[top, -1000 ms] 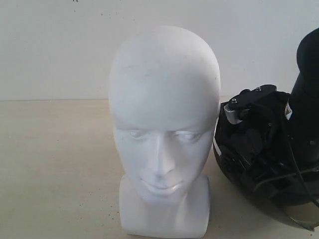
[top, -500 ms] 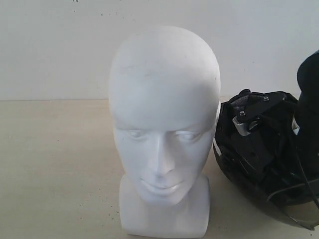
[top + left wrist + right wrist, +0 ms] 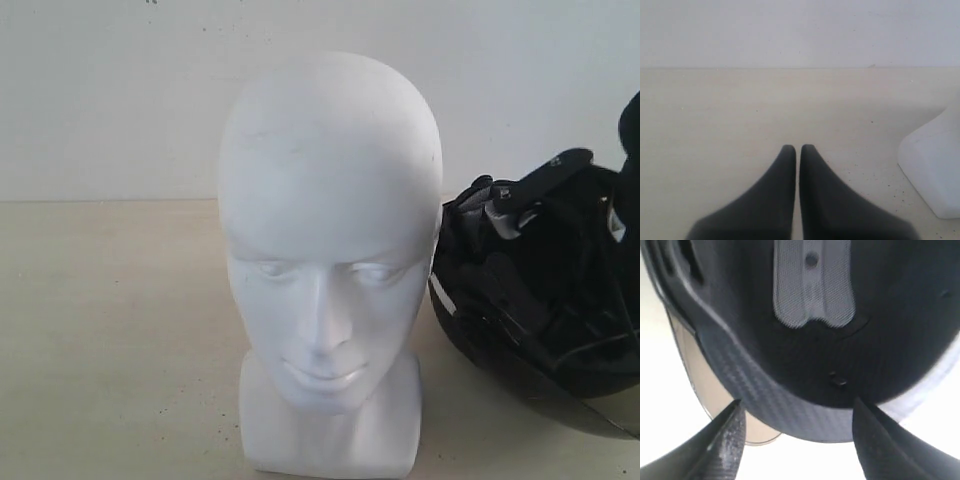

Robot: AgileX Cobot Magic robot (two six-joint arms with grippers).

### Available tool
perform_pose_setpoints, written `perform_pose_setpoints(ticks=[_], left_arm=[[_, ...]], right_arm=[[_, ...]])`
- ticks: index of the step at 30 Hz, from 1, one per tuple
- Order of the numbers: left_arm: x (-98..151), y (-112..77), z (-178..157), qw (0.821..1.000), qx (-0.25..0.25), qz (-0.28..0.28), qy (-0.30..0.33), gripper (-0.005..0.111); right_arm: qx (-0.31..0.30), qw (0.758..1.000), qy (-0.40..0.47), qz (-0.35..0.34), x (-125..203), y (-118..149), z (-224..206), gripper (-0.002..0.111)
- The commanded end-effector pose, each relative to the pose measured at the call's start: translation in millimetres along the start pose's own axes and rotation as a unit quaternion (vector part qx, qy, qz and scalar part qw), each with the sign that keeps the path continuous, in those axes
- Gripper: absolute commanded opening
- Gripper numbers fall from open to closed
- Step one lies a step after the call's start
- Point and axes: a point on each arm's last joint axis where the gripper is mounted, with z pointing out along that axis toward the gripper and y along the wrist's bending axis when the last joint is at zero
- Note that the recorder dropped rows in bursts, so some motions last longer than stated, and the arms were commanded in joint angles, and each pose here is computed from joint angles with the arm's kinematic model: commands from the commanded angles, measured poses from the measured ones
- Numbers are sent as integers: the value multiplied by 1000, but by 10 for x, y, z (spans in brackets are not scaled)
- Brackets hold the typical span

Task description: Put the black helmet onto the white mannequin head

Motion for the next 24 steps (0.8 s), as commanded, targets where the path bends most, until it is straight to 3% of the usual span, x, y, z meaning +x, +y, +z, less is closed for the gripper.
perform_pose_setpoints(ticks=[1,4,15,24], left_arm=[[10,-2,2,1000,2,-4,1,4],[10,-2,2,1000,2,-4,1,4],[10,-2,2,1000,2,-4,1,4],[10,-2,2,1000,2,-4,1,4]], right_arm=[[-33,998,-60,1,7,-29,-302,59],[-93,993,-64,-32,-47,113,-217,59],[-101,992,-59,-40,-195,218,95,59],[-139,988,-69,-7,-148,345,249,59]])
